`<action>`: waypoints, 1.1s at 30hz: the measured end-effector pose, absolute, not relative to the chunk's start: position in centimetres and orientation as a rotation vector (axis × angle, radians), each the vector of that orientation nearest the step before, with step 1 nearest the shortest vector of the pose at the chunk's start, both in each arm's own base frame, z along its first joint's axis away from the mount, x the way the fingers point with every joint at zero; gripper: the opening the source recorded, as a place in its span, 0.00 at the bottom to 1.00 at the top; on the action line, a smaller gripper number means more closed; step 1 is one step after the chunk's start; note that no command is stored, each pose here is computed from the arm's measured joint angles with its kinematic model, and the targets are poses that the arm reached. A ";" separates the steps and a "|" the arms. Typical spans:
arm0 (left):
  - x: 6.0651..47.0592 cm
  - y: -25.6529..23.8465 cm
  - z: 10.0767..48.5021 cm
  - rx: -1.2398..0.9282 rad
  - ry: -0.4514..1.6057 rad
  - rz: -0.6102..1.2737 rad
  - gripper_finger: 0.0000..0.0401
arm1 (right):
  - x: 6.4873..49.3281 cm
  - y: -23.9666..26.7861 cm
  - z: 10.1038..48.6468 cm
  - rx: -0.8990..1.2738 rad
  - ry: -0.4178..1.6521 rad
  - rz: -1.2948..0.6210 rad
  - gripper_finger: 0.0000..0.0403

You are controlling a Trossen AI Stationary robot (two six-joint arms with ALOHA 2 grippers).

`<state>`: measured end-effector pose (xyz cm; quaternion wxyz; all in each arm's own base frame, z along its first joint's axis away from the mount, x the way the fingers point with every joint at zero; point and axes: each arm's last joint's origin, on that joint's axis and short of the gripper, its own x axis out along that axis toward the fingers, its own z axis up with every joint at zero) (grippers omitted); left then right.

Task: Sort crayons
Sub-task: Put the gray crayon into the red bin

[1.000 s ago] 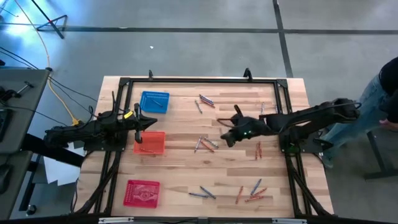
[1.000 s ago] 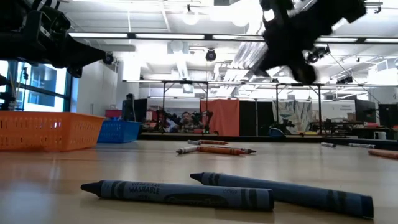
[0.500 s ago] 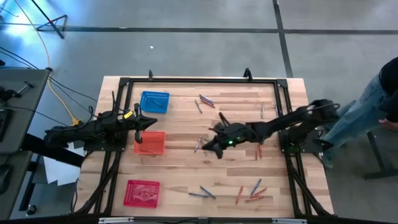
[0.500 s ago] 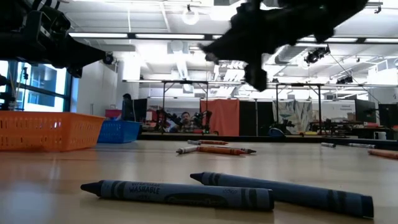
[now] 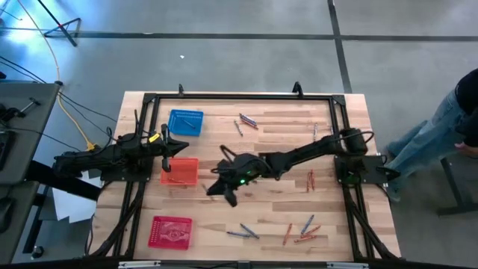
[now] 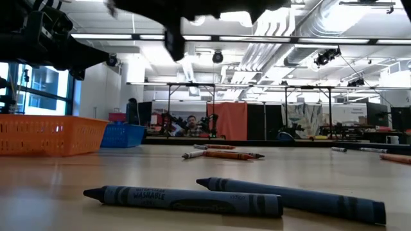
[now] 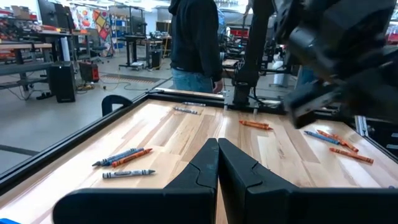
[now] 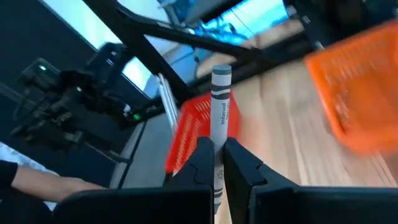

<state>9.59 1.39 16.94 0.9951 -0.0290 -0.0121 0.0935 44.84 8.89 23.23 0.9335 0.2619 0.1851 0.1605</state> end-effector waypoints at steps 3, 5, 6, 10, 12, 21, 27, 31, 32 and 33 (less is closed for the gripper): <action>9.6 1.4 16.9 -0.058 -0.025 0.187 0.00 | 46.4 10.1 23.5 0.524 0.360 0.357 0.00; 9.6 1.4 16.9 -0.058 -0.024 0.187 0.00 | 47.4 11.0 23.2 0.515 0.361 0.373 0.00; 9.6 1.4 16.9 -0.058 -0.024 0.187 0.00 | 47.9 11.5 23.0 0.510 0.366 0.380 0.00; 9.6 1.4 16.9 -0.058 -0.024 0.187 0.00 | 50.0 13.3 22.2 0.501 0.346 0.400 0.00; 9.6 1.4 16.9 -0.058 -0.024 0.187 0.00 | 50.9 14.0 22.0 0.499 0.330 0.408 0.00; 9.6 1.4 16.9 -0.058 -0.024 0.187 0.00 | 54.0 14.9 21.4 0.502 0.320 0.438 0.00; 9.6 1.4 16.9 -0.058 -0.025 0.187 0.00 | 54.6 15.6 20.4 0.499 0.373 0.434 0.00; 9.6 1.4 16.9 -0.058 -0.025 0.187 0.00 | 54.4 16.8 20.4 0.496 0.361 0.451 0.00; 9.6 1.4 16.9 -0.058 -0.024 0.187 0.00 | 54.4 17.1 20.4 0.495 0.359 0.456 0.00; 9.6 1.4 16.9 -0.058 -0.024 0.187 0.00 | 54.3 17.4 20.4 0.494 0.357 0.462 0.00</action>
